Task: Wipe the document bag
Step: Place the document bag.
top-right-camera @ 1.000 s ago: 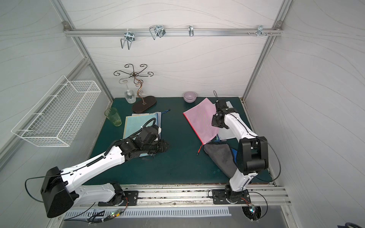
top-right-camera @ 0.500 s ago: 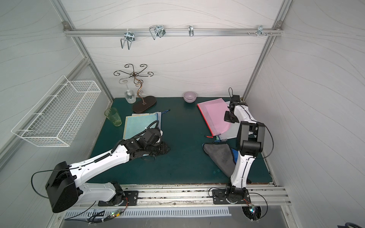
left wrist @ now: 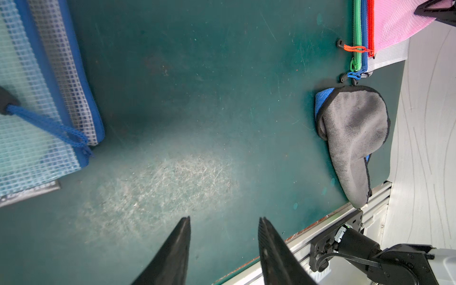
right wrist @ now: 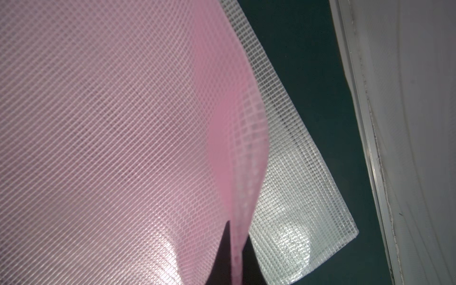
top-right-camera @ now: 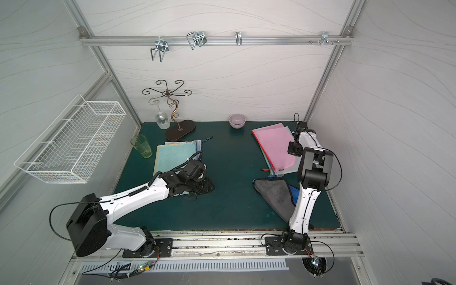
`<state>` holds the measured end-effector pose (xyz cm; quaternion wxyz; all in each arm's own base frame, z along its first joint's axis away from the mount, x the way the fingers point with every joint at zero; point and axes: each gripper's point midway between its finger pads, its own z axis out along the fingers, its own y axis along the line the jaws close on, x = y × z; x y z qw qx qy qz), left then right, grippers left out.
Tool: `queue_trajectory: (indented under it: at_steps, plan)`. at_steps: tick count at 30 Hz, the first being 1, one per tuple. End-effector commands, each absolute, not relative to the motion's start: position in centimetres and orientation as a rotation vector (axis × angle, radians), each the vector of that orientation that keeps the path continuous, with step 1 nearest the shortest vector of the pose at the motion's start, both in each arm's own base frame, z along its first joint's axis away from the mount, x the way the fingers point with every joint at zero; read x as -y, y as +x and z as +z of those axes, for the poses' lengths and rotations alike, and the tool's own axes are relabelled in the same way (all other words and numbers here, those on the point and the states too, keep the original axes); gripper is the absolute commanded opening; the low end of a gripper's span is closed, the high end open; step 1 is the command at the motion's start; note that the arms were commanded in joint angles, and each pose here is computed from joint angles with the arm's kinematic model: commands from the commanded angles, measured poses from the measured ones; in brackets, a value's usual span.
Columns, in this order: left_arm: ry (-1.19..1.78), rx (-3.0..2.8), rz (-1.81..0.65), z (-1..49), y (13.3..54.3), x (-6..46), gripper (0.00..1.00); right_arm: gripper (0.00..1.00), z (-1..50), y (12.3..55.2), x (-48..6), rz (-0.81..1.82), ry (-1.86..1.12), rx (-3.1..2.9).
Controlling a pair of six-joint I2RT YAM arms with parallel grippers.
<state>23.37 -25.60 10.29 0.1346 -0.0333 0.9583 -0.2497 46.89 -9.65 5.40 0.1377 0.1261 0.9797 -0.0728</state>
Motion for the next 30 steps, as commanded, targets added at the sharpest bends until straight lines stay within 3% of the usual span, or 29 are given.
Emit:
queue_trajectory:
  at_steps: [1, 23, 24, 27, 30]
  plan:
    - [-0.079, -2.714, -0.796, 12.2, 24.8, 27.1, 0.47, 0.0, 4.3, 45.6, 9.7, -0.227, 0.384, -2.886]
    - [-0.11, -2.71, -0.77, 11.7, 24.6, 26.3, 0.48, 0.0, 4.8, 43.6, 11.6, -0.376, 0.558, -2.858]
    - [-0.109, -2.71, -0.768, 11.7, 24.6, 26.3, 0.48, 0.02, 4.9, 43.6, 11.7, -0.377, 0.566, -2.855]
    - [-0.104, -2.715, -0.75, 11.6, 24.6, 26.1, 0.48, 0.29, 5.5, 43.8, 11.7, -0.377, 0.586, -2.834]
    - [-0.098, -2.715, -0.722, 11.7, 24.6, 25.7, 0.49, 0.64, 6.4, 43.9, 11.9, -0.382, 0.599, -2.806]
